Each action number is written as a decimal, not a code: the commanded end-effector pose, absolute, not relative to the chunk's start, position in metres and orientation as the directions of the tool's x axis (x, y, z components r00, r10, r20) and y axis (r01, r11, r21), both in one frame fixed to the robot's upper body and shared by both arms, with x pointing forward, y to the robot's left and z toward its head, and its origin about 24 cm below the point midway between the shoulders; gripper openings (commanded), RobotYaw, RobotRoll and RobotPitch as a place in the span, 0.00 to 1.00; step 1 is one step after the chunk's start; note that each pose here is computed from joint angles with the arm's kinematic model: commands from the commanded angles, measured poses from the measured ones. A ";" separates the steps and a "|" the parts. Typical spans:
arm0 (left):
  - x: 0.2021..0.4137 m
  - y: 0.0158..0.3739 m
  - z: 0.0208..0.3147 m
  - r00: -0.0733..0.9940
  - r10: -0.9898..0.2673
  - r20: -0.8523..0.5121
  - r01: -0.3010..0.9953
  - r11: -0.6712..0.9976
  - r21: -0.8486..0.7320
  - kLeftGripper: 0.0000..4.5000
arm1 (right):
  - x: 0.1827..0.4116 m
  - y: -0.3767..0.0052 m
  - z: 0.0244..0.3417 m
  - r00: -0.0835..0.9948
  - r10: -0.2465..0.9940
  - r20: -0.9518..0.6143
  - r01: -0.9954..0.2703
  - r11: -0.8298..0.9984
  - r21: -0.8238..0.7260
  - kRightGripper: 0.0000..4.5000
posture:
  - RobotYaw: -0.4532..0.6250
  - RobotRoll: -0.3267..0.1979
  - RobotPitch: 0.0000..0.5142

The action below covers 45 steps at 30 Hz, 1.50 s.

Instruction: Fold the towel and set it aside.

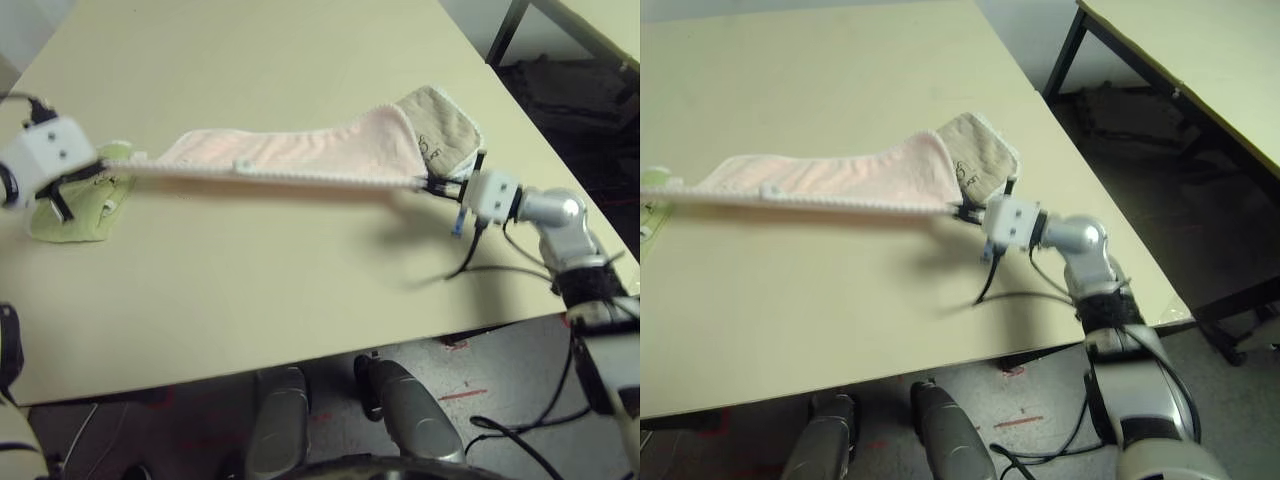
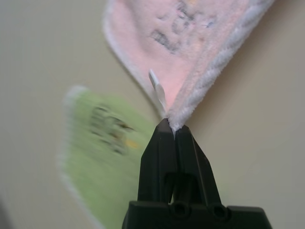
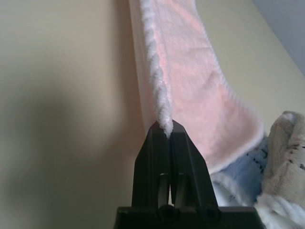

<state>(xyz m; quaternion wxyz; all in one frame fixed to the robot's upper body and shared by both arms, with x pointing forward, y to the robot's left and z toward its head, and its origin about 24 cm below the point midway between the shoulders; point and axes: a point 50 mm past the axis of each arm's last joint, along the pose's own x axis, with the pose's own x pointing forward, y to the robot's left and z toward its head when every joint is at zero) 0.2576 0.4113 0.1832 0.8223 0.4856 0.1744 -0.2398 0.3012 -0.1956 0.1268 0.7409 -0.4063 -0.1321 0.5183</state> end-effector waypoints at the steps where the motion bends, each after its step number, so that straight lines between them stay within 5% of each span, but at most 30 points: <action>1: 0.235 0.417 0.167 0.807 -0.254 -0.533 0.586 0.449 0.675 0.00 | 0.288 -0.212 0.117 0.447 0.850 -0.280 -0.687 0.125 -0.716 0.00 | 0.41 0.62 0.40; 17: 0.156 0.408 0.138 0.745 -0.273 -0.609 0.655 0.473 0.589 0.00 | 0.257 -0.229 0.103 0.393 0.844 -0.364 -0.703 0.020 -0.711 0.00 | 0.43 0.62 0.38; 33: 0.168 0.387 0.128 0.727 -0.320 -0.607 0.674 0.502 0.543 0.00 | 0.245 -0.225 0.093 0.396 0.792 -0.464 -0.773 0.015 -0.634 0.00 | 0.41 0.62 0.38; 45: 0.171 0.357 0.126 0.700 -0.379 -0.605 0.692 0.566 0.447 0.89 | 0.234 -0.206 0.107 0.384 0.645 -0.660 -0.900 0.101 -0.424 0.88 | 0.39 0.62 0.39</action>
